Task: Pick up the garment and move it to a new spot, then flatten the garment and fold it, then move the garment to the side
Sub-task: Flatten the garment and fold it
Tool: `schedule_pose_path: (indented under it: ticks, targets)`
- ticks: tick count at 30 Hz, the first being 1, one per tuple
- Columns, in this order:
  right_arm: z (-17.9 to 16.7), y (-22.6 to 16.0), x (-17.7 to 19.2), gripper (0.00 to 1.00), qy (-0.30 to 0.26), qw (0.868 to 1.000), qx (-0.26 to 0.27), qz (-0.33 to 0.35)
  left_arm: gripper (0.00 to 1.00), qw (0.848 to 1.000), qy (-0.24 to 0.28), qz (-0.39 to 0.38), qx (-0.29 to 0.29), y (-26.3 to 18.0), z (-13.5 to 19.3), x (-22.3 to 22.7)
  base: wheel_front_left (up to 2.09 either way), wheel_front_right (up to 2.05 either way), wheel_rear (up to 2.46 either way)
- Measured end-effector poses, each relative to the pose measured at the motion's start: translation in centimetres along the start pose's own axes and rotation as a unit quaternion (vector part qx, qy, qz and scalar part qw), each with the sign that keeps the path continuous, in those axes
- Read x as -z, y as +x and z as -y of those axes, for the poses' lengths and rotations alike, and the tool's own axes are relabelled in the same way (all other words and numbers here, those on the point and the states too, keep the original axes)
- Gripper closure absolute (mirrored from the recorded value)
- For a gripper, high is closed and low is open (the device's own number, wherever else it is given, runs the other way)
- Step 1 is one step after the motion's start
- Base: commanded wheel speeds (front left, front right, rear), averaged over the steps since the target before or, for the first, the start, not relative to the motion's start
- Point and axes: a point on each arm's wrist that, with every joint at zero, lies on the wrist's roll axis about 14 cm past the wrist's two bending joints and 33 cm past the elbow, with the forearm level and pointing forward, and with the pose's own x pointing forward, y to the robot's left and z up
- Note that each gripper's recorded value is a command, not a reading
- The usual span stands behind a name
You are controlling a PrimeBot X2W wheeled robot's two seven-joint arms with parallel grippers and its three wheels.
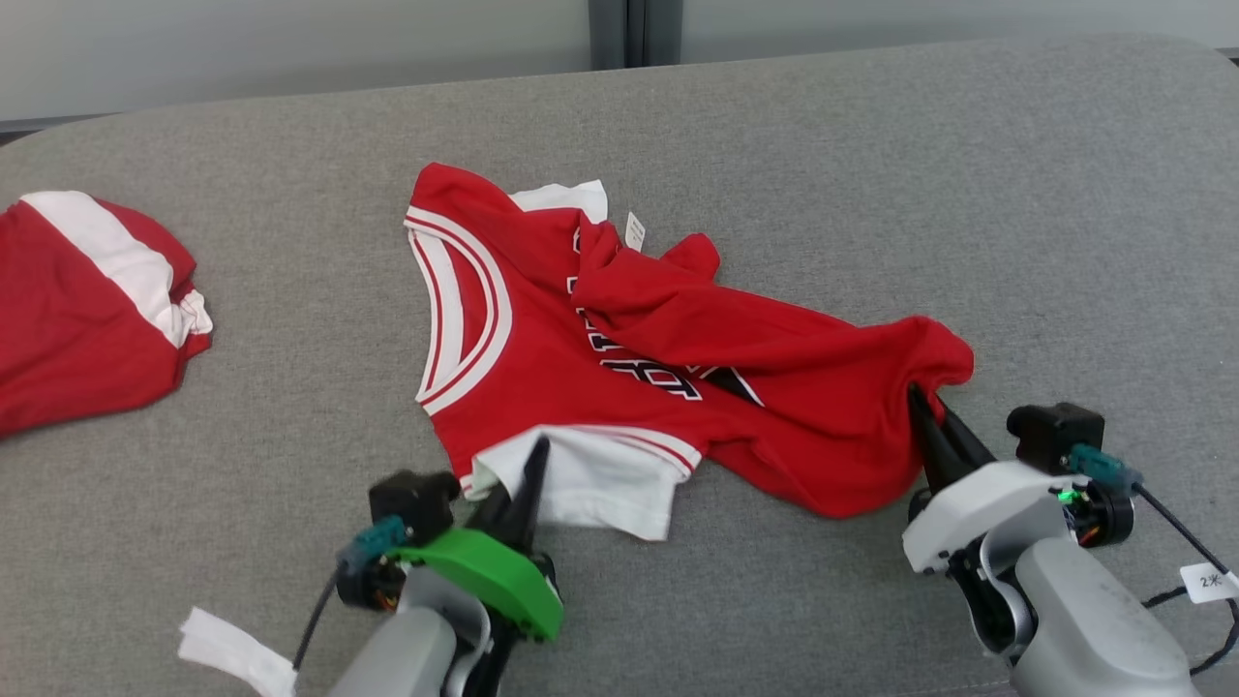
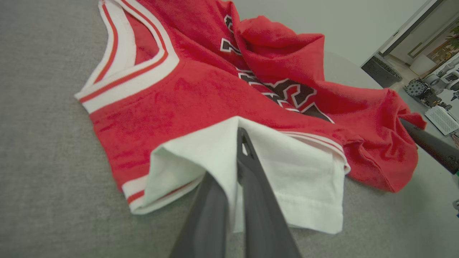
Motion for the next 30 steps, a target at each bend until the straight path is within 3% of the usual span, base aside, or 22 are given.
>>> schedule_pose_path:
  ticks: [8, 14, 20, 30]
  targets:
    - [-2.4, 5.1, -8.8, 1.00, 0.028, 0.993, -0.050, 0.107, 1.00, 0.990, 0.073, 0.117, 0.015, 4.8, -1.2, -11.2, 0.00, 0.00, 0.00]
    - [-2.8, 10.8, -17.2, 1.00, 0.065, 0.981, -0.064, 0.168, 1.00, 0.980, 0.084, 0.177, 0.026, 9.8, -1.4, -21.0, 0.00, 0.00, 0.00]
    - [-2.3, 15.7, -27.5, 1.00, 0.083, 0.965, -0.071, 0.238, 1.00, 0.961, 0.109, 0.249, 0.057, 14.3, 1.4, -32.2, 0.00, 0.00, 0.00]
    - [-0.6, 18.8, -38.4, 1.00, 0.083, 0.938, -0.058, 0.331, 1.00, 0.925, 0.122, 0.341, 0.115, 17.2, 7.5, -43.2, 0.00, 0.00, 0.00]
